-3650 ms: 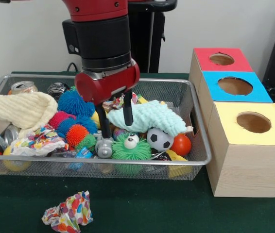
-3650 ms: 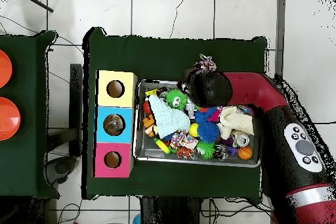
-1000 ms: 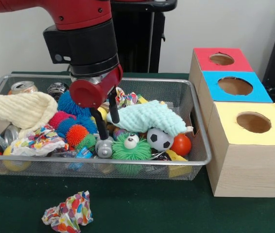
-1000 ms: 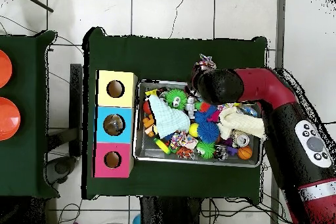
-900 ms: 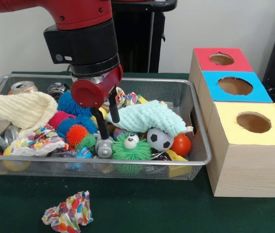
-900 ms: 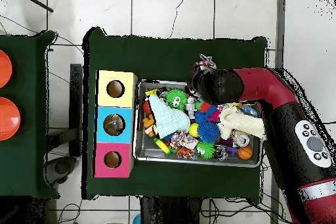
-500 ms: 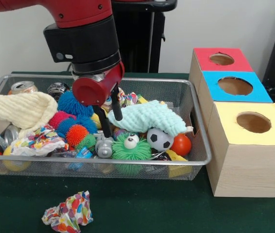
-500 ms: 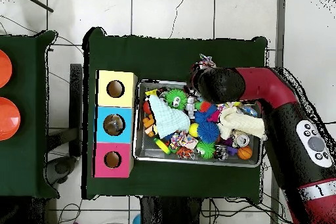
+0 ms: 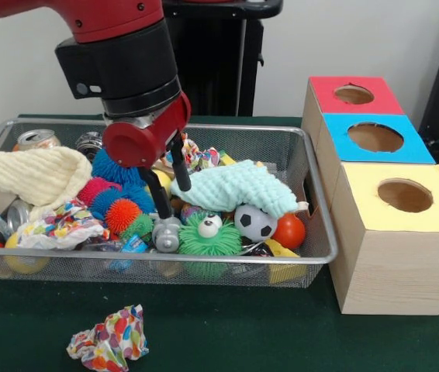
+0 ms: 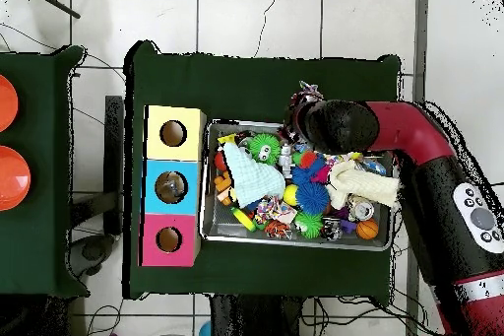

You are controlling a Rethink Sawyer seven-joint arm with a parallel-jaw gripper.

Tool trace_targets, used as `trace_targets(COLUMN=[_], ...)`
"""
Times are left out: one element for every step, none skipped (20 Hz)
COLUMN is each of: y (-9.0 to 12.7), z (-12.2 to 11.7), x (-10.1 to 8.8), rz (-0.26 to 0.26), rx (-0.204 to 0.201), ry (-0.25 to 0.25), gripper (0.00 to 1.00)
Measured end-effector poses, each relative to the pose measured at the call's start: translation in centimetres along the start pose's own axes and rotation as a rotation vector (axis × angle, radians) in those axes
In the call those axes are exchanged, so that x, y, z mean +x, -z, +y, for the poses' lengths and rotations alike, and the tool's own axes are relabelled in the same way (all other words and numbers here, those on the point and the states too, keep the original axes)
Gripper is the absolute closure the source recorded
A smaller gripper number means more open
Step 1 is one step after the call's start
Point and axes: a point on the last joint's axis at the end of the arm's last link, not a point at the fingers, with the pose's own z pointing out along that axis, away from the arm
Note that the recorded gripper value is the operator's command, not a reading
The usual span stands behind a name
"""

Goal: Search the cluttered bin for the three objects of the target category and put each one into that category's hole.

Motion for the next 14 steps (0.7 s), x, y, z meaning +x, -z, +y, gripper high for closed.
trace_targets(y=[0.0,-0.1,-0.1,-0.1,-0.1,0.0,0.1,0.2,0.3,0.4,0.5,0.6,0.6,0.8], z=[0.0,0.0,0.0,0.0,-0.1,-0.2,-0.3,-0.4,-0.5,-0.7,-0.9,-1.1,-1.2,-1.5], x=[0.1,0.2,0.3,0.4,0.6,0.7,0.8,0.9,1.0,1.1,1.3,1.4,1.5,1.7], rz=[-0.005,-0.009,-0.010,-0.011,-0.009,-0.006,-0.003,0.000,0.002,0.006,0.009,0.012,0.015,0.022], rx=[-0.004,-0.008,-0.009,-0.012,-0.017,-0.019,-0.021,-0.023,-0.024,-0.024,-0.024,-0.023,-0.021,-0.017], ry=[-0.005,-0.009,-0.011,-0.013,-0.016,-0.017,-0.017,-0.017,-0.017,-0.018,-0.019,-0.019,-0.019,-0.019], gripper=[0.00,0.00,0.00,0.00,0.00,0.00,0.00,0.00,0.00,0.00,0.00,0.00,0.00,0.00])
